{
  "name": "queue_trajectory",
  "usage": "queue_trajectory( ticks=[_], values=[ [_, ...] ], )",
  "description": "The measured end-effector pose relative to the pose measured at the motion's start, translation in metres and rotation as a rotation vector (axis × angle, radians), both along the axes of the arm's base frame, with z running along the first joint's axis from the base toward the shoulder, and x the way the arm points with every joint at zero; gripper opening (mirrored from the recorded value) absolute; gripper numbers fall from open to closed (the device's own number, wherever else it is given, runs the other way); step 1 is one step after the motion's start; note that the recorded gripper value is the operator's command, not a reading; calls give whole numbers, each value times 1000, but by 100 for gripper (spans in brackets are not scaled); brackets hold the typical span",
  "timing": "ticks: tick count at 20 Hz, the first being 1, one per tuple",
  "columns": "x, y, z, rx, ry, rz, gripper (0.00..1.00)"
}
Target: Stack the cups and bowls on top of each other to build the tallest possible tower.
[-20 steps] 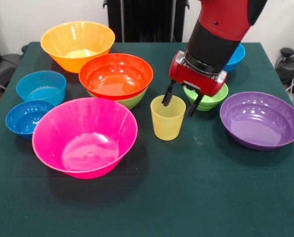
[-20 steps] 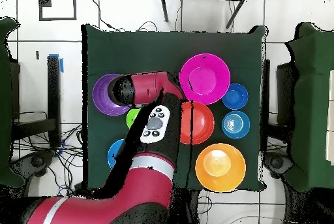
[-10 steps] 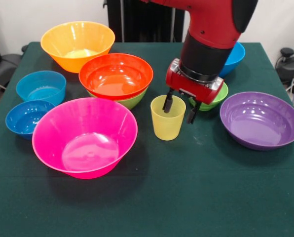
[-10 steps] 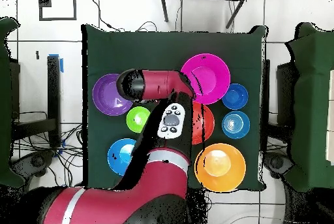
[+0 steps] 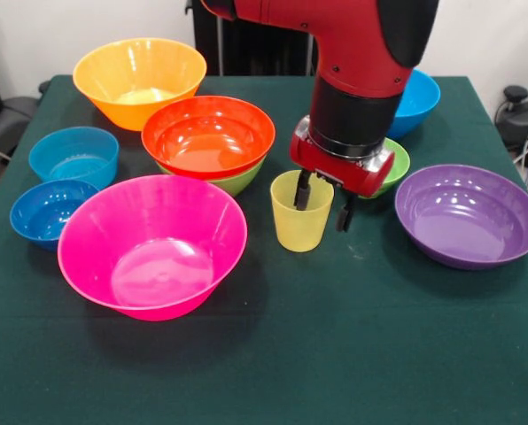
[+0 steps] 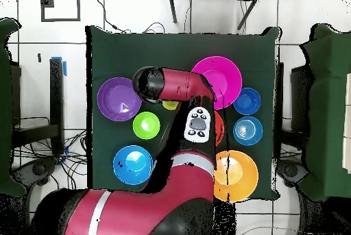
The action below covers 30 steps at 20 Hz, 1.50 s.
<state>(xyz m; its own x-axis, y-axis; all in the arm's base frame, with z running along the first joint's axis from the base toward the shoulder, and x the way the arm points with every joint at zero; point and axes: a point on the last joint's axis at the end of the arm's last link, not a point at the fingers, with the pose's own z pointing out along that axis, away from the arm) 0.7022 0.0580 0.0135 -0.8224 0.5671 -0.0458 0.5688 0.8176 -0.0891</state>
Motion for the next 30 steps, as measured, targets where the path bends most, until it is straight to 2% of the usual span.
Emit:
queue_trajectory(
  ticks=[5, 12, 19, 20, 24, 30],
  values=[
    [0, 3, -1, 29, 23, -16, 100],
    [0, 18, -4, 83, 54, -35, 100],
    [-5, 25, -16, 97, 74, -32, 100],
    [-9, 25, -23, 98, 86, -33, 0],
    [-9, 25, -23, 94, 87, -31, 0],
    [-7, 10, -16, 23, 70, 1, 0]
  ],
)
